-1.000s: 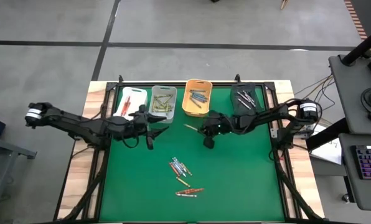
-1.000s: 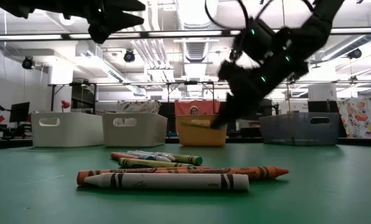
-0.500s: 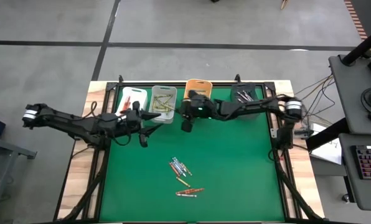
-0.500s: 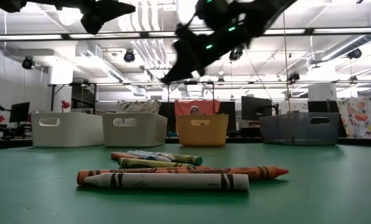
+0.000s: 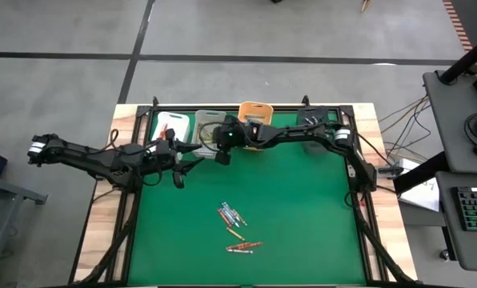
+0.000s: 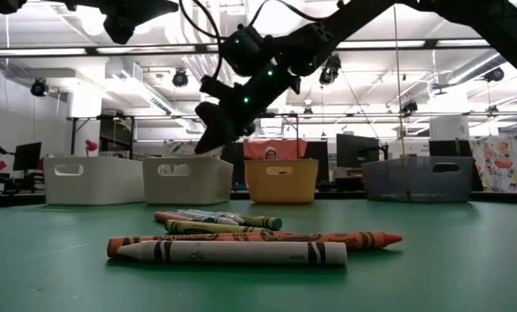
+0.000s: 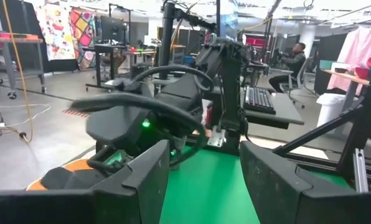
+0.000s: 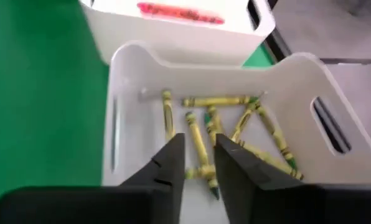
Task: Sort crayons
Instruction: Put the green crayon into the gray bin, then put the orange crayon into the white bin
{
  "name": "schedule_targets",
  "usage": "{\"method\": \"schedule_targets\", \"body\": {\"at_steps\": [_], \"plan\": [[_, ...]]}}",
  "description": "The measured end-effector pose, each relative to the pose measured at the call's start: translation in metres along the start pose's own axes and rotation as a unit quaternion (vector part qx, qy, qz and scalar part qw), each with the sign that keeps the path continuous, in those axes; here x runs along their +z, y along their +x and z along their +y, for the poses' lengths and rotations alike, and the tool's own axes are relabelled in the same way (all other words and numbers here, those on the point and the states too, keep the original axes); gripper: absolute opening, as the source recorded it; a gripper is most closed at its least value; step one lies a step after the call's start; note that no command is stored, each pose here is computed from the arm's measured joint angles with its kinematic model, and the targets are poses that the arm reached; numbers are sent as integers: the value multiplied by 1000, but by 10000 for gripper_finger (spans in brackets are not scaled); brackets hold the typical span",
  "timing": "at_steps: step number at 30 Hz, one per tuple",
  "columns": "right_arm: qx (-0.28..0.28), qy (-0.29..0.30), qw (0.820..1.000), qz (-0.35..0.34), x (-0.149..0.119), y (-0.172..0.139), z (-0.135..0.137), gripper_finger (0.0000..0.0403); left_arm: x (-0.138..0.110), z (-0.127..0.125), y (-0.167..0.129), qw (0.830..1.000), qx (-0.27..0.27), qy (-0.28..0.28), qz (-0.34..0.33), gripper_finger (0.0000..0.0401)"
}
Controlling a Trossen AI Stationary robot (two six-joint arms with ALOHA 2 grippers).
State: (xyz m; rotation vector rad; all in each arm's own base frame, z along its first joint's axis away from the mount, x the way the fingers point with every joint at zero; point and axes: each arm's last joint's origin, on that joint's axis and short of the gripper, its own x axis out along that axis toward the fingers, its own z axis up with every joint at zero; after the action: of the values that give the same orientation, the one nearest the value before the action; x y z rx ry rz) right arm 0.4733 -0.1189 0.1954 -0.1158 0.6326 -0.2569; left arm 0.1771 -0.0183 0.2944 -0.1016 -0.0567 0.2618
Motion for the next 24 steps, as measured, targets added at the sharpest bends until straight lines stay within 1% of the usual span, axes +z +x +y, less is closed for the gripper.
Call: {"method": "schedule_targets", "body": {"at_steps": [5, 8, 10, 14, 17, 20, 24], "plan": [[-1, 1, 1000, -9, 5, 0, -1, 125, -4, -1, 0, 1000, -1, 2, 19, 180], [3, -3, 1000, -6, 11, -12, 0, 147, -8, 0, 0, 999, 1, -7, 39, 180], [7, -6, 1000, -3, 19, -25, 2, 156, -12, 0, -1, 998, 3, -12, 57, 180], [24, -17, 999, 35, 26, -56, 10, 161, -22, 0, 0, 994, 11, -25, 103, 180], [42, -29, 996, 68, 29, -82, 20, 157, -31, -1, 1, 990, 12, -34, 136, 180], [57, -35, 994, 91, 31, -109, 30, 148, -39, -6, 5, 986, -3, -38, 163, 180], [80, -40, 990, 112, 29, -139, 49, 139, -50, -16, 11, 979, -43, -36, 196, 180]]}}
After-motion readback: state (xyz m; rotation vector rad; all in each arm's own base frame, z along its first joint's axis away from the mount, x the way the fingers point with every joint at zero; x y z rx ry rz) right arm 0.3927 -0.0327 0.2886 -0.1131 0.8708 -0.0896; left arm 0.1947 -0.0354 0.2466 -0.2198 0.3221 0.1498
